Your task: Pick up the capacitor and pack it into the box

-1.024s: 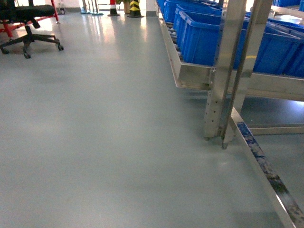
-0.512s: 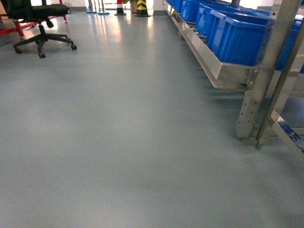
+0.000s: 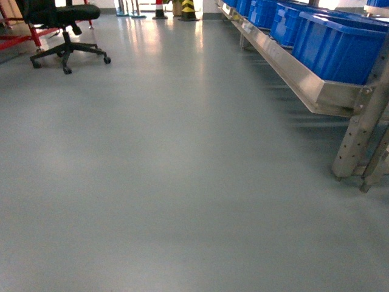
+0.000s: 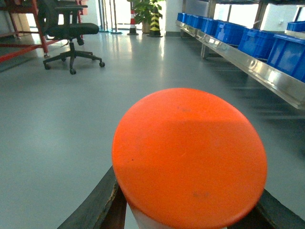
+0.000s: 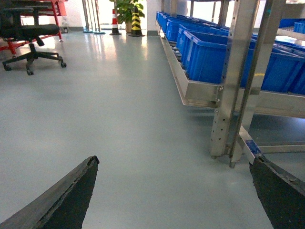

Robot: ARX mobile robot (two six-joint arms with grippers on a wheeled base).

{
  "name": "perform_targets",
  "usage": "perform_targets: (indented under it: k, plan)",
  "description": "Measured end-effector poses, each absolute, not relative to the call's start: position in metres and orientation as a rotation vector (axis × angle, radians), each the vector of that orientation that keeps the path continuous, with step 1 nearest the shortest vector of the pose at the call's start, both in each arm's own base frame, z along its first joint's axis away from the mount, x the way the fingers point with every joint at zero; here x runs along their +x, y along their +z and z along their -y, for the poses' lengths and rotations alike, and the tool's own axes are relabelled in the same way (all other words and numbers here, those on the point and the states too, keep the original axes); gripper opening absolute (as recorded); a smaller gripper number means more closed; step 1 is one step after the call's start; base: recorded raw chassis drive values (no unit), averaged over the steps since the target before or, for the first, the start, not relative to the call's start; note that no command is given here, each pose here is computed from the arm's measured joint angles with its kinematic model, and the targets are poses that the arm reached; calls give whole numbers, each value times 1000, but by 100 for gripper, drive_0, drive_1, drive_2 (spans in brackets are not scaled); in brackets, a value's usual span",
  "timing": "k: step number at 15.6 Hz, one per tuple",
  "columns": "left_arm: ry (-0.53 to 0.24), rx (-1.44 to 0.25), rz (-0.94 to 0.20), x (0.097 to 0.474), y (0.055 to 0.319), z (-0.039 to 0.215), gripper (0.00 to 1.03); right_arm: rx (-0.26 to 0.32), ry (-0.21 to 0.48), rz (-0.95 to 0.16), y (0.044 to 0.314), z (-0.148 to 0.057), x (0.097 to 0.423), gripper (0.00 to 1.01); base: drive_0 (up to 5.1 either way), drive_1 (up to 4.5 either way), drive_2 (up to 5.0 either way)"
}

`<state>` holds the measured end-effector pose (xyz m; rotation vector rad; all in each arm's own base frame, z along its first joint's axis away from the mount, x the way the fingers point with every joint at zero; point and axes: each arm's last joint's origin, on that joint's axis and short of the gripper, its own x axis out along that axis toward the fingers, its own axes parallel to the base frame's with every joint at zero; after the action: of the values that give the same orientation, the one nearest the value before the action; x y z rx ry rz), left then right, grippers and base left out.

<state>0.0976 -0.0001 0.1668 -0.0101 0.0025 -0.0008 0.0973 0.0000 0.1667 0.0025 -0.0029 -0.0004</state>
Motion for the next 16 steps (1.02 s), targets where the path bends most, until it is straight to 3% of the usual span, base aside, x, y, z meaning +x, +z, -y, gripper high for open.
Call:
perform_targets:
  k: [16]
  plan:
    - [-1, -10, -4, 98, 167, 0, 44, 2, 0, 5, 167, 0, 97, 98, -499, 247, 247]
